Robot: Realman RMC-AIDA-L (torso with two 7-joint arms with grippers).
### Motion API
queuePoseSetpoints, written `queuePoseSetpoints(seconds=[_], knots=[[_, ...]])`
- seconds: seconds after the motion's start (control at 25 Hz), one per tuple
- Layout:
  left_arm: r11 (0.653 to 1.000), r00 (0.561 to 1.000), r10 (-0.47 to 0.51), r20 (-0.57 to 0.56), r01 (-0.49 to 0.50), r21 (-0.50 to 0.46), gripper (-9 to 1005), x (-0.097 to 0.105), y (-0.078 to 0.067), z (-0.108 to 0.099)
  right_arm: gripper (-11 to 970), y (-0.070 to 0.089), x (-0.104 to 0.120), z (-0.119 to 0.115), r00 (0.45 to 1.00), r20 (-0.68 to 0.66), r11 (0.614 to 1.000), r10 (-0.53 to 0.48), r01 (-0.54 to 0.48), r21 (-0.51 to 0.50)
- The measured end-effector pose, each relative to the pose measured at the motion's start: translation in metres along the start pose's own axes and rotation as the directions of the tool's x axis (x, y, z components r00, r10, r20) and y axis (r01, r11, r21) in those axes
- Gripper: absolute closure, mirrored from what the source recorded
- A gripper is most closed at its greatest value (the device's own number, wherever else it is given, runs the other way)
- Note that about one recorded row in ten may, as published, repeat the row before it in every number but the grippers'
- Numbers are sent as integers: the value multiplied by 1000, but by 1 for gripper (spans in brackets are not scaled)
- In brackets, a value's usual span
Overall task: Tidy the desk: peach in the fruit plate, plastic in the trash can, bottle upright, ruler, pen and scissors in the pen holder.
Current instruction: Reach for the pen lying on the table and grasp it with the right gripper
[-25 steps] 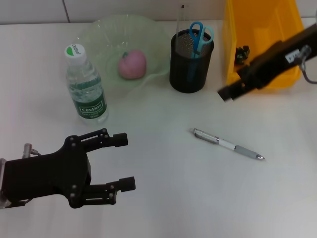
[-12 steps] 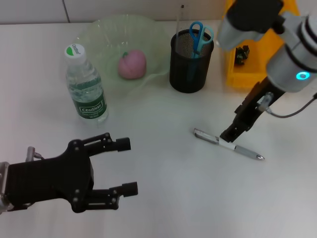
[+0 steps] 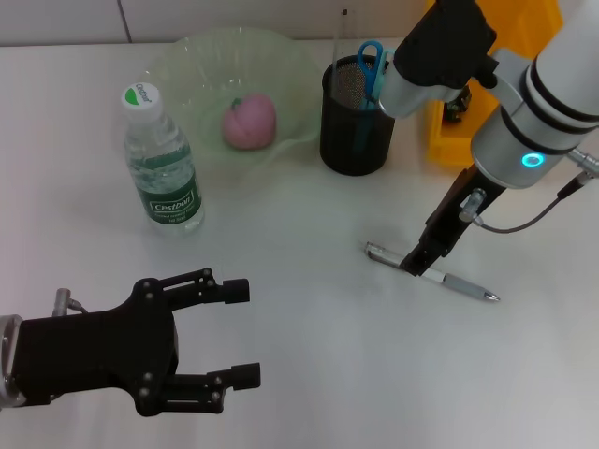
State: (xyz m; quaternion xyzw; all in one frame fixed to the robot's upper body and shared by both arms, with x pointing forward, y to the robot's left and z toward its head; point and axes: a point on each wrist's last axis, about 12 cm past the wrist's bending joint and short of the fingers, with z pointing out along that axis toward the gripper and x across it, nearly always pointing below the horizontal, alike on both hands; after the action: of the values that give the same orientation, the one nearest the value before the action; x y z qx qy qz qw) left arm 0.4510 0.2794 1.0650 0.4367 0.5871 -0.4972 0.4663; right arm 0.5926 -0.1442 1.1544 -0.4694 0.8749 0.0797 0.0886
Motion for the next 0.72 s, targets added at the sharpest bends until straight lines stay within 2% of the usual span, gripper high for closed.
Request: queuePoseSetpoints(seconds=[0.24,0.44,0.64,0.72], knots=[[1000,1000,-1,-5,1,3,160,0,0,0,207,3,-2,8,999,-14,999,-39,40,14],[1000,1000,-4,-12,4,8,160,1,-1,0,434,9,-4,15,996,-37,996,-87,88,30],[1000,1000,-4,-13,4,10,160,2,-1,1,523,9,-5,17,995,-36,995,-91,93,38],[1000,1000,-4,-12,4,9,160,1,-1,1,527,9,-5,18,995,-40,995,-90,91,39]])
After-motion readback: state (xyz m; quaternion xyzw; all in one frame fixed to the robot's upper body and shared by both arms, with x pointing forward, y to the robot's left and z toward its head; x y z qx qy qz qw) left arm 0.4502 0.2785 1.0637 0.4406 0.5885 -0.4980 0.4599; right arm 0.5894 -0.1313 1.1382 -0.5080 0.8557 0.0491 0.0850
